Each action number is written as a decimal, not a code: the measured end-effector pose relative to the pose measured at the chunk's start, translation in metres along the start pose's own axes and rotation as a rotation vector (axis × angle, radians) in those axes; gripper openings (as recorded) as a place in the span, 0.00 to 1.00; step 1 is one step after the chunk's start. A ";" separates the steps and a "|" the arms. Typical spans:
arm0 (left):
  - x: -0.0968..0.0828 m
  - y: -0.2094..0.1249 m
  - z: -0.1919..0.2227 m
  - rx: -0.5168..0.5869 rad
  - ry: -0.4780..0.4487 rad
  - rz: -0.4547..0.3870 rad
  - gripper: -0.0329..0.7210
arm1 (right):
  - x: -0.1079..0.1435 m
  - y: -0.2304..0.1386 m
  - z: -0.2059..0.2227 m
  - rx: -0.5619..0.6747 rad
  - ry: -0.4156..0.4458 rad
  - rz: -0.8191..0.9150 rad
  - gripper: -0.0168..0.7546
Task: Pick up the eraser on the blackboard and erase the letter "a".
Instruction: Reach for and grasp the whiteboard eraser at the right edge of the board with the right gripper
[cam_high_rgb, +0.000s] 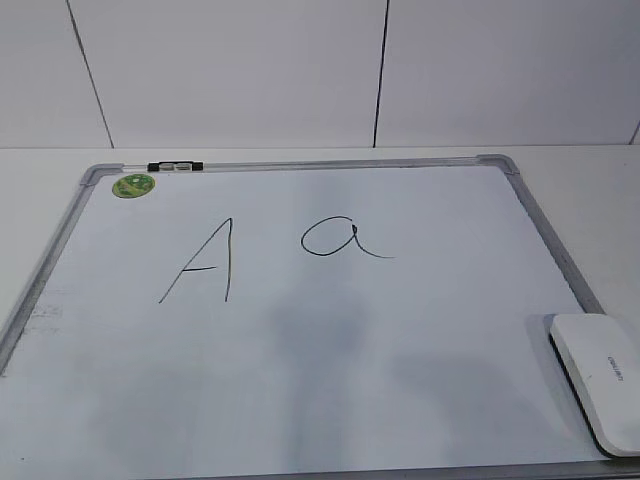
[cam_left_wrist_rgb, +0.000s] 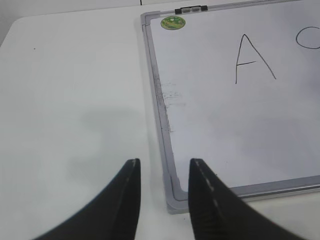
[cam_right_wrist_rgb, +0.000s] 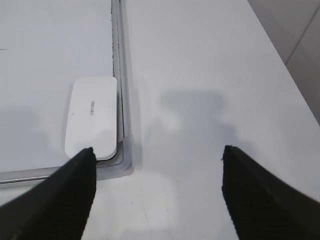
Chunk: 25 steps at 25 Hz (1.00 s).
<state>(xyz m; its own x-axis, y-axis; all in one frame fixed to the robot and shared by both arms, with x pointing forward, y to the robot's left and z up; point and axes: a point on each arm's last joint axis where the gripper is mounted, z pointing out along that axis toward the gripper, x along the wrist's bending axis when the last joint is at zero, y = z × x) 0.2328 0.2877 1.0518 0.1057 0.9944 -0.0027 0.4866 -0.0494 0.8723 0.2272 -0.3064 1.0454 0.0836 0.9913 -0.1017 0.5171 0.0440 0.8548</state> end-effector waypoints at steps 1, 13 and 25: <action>0.000 0.000 0.000 0.000 0.000 0.000 0.37 | 0.000 0.000 0.000 0.000 0.000 0.000 0.79; 0.000 0.000 0.000 0.000 0.000 0.000 0.37 | 0.000 0.000 0.000 0.000 0.000 0.000 0.79; 0.000 0.000 0.000 0.000 0.000 0.000 0.37 | 0.000 0.000 0.000 0.000 0.000 0.000 0.79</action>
<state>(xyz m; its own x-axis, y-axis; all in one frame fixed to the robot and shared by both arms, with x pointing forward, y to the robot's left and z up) 0.2328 0.2877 1.0518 0.1057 0.9944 -0.0027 0.4866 -0.0494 0.8723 0.2272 -0.3064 1.0454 0.0836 0.9913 -0.1017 0.5171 0.0440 0.8548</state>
